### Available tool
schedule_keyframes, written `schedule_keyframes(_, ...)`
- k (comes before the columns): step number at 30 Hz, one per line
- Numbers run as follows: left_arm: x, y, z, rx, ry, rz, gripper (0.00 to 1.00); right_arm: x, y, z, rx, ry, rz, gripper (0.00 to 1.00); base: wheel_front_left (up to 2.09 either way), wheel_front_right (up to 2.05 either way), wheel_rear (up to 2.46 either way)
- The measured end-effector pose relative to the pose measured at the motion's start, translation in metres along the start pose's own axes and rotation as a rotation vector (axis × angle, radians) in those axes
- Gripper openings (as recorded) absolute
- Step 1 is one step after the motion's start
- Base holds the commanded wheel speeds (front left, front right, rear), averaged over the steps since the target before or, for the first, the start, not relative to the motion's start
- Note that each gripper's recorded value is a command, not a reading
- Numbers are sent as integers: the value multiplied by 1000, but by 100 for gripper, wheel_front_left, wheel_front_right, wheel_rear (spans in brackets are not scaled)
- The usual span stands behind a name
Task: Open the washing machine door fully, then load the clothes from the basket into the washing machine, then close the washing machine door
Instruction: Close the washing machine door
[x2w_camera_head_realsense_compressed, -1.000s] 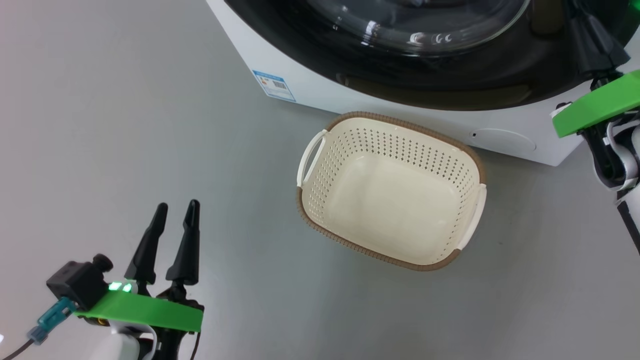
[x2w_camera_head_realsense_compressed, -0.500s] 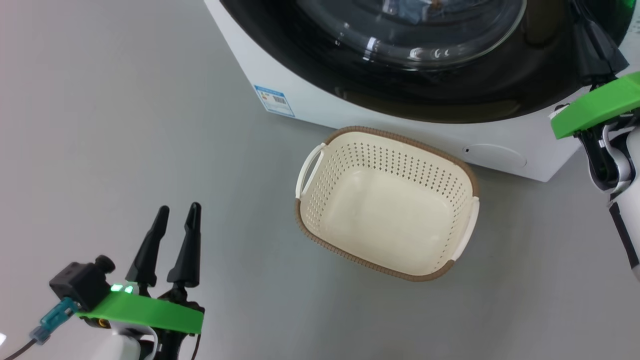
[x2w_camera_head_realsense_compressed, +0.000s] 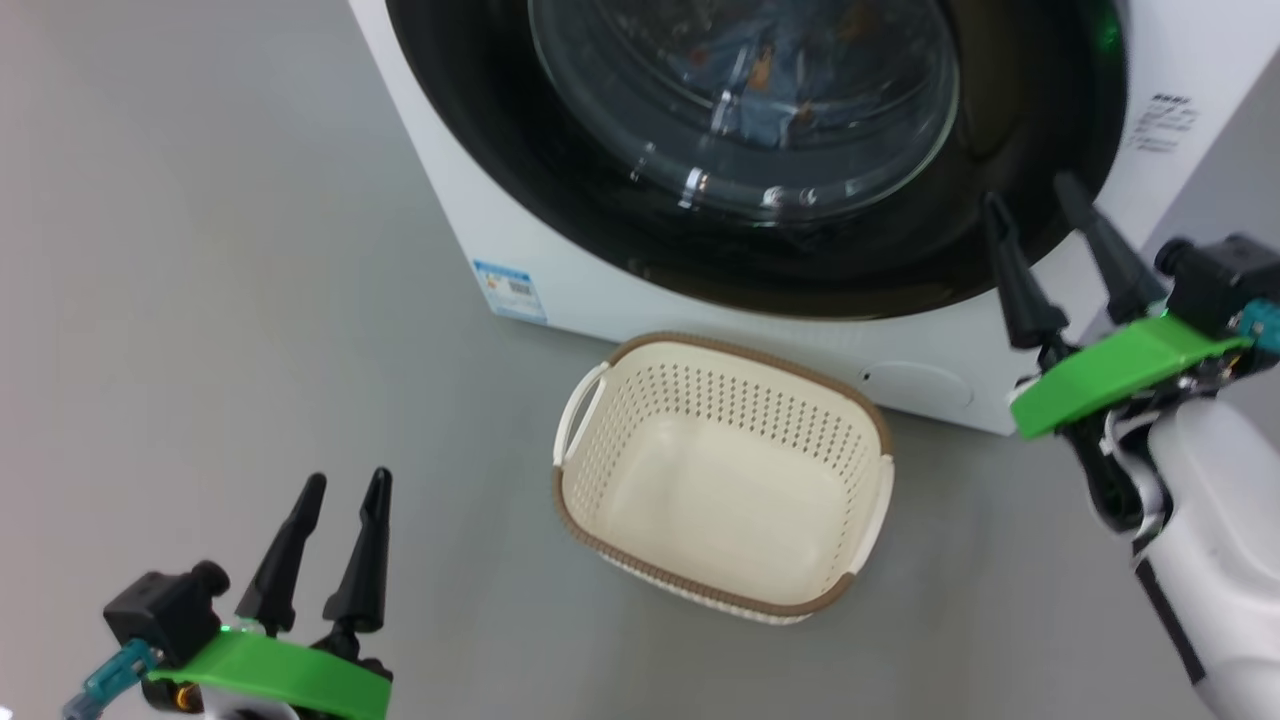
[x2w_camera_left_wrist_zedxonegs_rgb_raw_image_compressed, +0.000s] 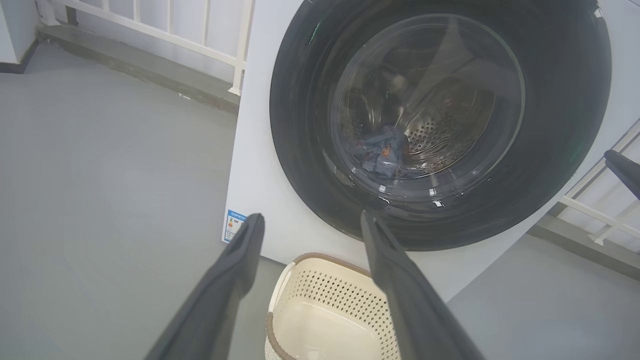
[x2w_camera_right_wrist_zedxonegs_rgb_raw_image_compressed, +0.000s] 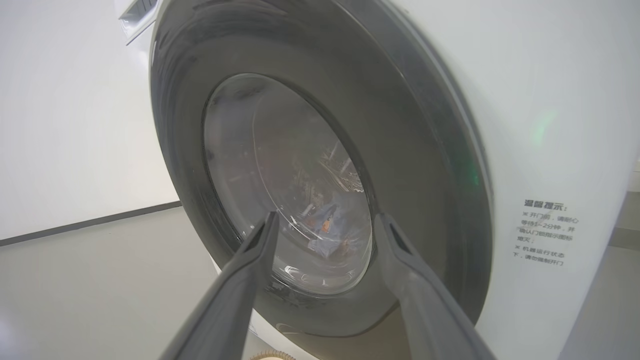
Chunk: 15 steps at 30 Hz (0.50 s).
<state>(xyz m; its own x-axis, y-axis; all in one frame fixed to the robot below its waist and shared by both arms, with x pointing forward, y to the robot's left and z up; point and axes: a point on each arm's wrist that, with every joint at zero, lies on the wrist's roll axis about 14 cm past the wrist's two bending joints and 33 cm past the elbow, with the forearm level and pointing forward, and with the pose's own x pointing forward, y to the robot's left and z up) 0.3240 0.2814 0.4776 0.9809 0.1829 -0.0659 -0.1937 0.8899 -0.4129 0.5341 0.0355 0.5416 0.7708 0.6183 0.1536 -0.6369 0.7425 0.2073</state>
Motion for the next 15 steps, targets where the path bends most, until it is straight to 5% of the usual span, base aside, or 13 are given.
schedule_keyframes(15, -7, -28, 13, 9, -62, -114, 100, -99, 10, 33, 48, -55, -87, 100, 0, 0, 0)
